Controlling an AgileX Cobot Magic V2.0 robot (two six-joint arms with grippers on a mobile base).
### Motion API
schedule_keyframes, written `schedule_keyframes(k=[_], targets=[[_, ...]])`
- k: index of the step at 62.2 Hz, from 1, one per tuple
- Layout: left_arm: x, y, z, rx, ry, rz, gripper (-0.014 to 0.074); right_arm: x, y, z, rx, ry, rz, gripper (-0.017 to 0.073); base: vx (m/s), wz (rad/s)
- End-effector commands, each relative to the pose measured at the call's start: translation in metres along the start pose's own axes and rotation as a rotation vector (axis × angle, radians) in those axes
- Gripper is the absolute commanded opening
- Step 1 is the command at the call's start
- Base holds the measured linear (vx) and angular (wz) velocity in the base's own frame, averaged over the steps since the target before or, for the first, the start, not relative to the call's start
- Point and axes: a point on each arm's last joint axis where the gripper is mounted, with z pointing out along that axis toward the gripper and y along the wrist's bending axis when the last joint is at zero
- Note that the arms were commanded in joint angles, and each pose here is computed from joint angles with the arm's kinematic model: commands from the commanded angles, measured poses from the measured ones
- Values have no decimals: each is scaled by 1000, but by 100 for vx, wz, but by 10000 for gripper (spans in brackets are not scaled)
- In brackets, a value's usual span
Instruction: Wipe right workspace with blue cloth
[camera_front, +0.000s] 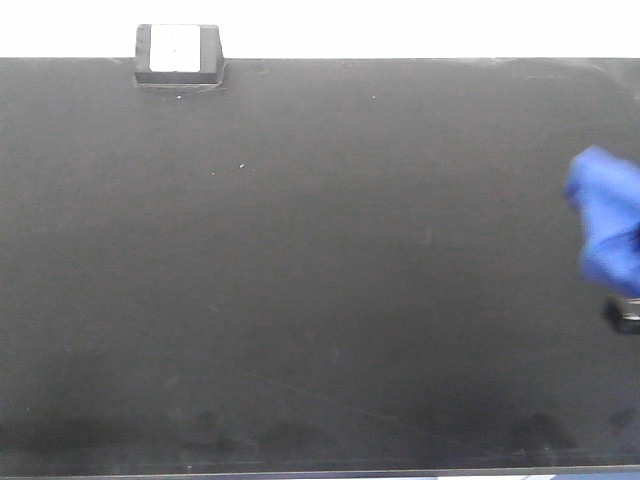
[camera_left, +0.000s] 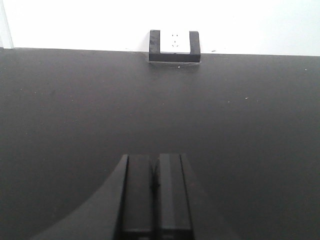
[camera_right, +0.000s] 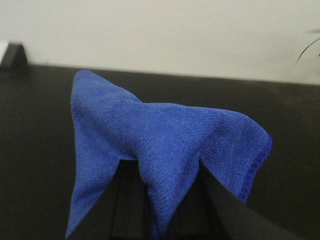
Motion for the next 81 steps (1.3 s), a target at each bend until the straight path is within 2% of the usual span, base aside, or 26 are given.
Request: schedule_keyframes(k=[1,12,22,28,38,46,52,57,67,74,78,81], targets=[[2,-1,1,19,-64,-6,-6,-15,-1,17,-13,86,-50,0,0,0],[2,-1,1,19,-64,-6,-6,-2,0,60,-61,364,-30,0,0,0],[2,-1,1,19,-64,-6,-6,19,1,85,-72,503,-18,0,0,0],[2,-1,1,19,-64,-6,-6,25,0,97,-61,511,-12,0,0,0],[2,-1,1,19,-64,-6,-6,34,-2,117,-21,490,69,0,0,0],[2,-1,1,19,-64,-6,-6,49,-2,131,-4,542,97,0,0,0],[2,-1,1,19,-64,-6,-6,65,3,140,-22,618,86,0,0,0],[2,-1,1,19,-64,-6,-6,72,16,145,-68,656,52,0,0,0],[2,-1,1,19,-64,-6,-6,70,64,153,-218,684,-28,0,0,0],[2,-1,1,19,-64,-6,-6,57,96,155,-308,644,-77,0,0,0],[2,-1,1,19,-64,-6,-6,53,98,157,-315,626,-83,0,0,0],[2,-1,1,19,-64,-6,-6,53,93,158,-303,617,-94,0,0,0]])
